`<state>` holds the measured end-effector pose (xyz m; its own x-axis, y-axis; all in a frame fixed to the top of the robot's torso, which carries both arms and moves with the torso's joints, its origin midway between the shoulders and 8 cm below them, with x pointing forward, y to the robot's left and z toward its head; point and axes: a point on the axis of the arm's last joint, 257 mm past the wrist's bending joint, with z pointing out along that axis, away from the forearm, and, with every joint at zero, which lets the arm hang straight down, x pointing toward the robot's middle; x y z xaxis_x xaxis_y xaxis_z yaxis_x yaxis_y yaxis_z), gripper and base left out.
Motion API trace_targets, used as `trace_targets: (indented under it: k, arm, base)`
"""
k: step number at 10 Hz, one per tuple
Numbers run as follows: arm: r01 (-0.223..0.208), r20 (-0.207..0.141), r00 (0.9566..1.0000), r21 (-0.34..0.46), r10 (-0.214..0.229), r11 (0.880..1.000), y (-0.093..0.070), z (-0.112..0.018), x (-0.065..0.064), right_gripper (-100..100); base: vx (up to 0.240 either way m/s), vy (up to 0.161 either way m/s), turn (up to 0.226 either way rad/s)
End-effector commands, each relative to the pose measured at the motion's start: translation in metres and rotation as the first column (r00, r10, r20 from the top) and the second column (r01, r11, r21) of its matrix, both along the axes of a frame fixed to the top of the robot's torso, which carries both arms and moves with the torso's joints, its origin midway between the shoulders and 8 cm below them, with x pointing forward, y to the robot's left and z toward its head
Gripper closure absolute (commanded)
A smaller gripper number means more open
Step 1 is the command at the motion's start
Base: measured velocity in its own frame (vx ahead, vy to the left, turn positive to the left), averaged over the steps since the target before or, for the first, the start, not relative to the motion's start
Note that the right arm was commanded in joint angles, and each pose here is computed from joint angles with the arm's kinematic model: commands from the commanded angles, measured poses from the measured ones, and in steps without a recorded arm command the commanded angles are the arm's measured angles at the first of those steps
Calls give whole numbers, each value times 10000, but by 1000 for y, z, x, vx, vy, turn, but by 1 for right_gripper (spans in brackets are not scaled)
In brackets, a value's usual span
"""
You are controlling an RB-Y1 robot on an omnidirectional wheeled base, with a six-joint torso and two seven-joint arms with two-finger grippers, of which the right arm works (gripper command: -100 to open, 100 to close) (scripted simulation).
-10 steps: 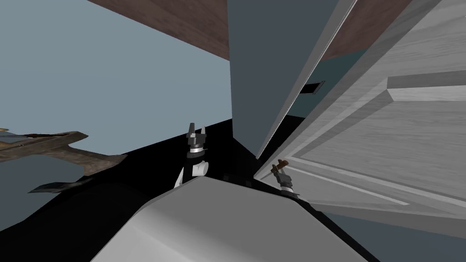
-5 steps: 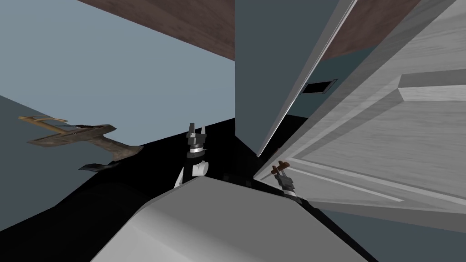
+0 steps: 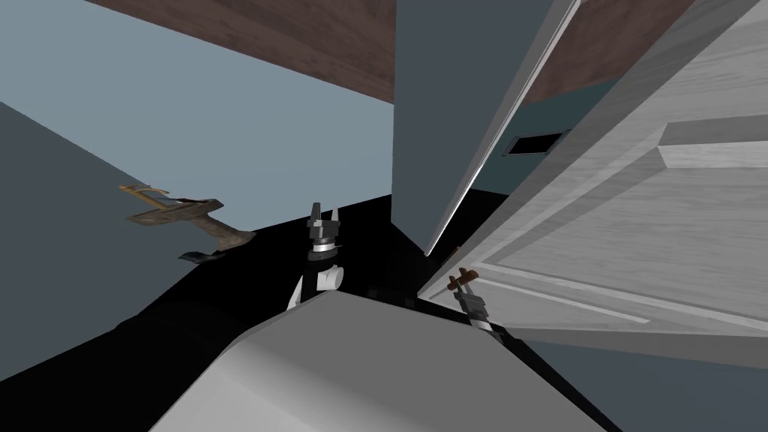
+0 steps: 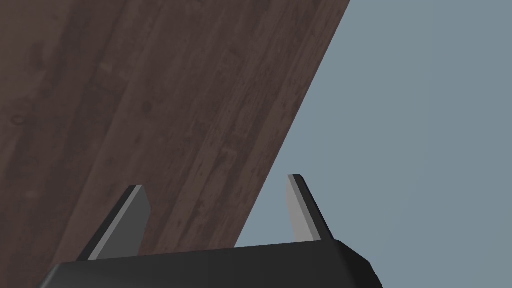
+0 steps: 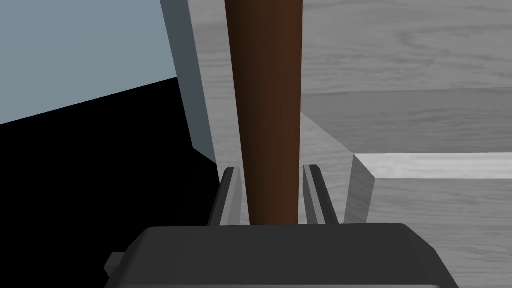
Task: Pull the door open
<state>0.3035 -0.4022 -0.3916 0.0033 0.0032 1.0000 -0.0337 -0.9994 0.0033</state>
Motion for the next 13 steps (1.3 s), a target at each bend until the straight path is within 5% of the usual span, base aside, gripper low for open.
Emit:
trace_targets:
  k: [1, 13]
  arm:
    - [-139, 12, 9999, 26, 139, 9999, 1, 0, -4, 100]
    - [-832, 19, 9965, 25, 832, 9965, -1, 0, -24, 100]
  base:
    - [-216, -38, 158]
    - [-182, -45, 117]
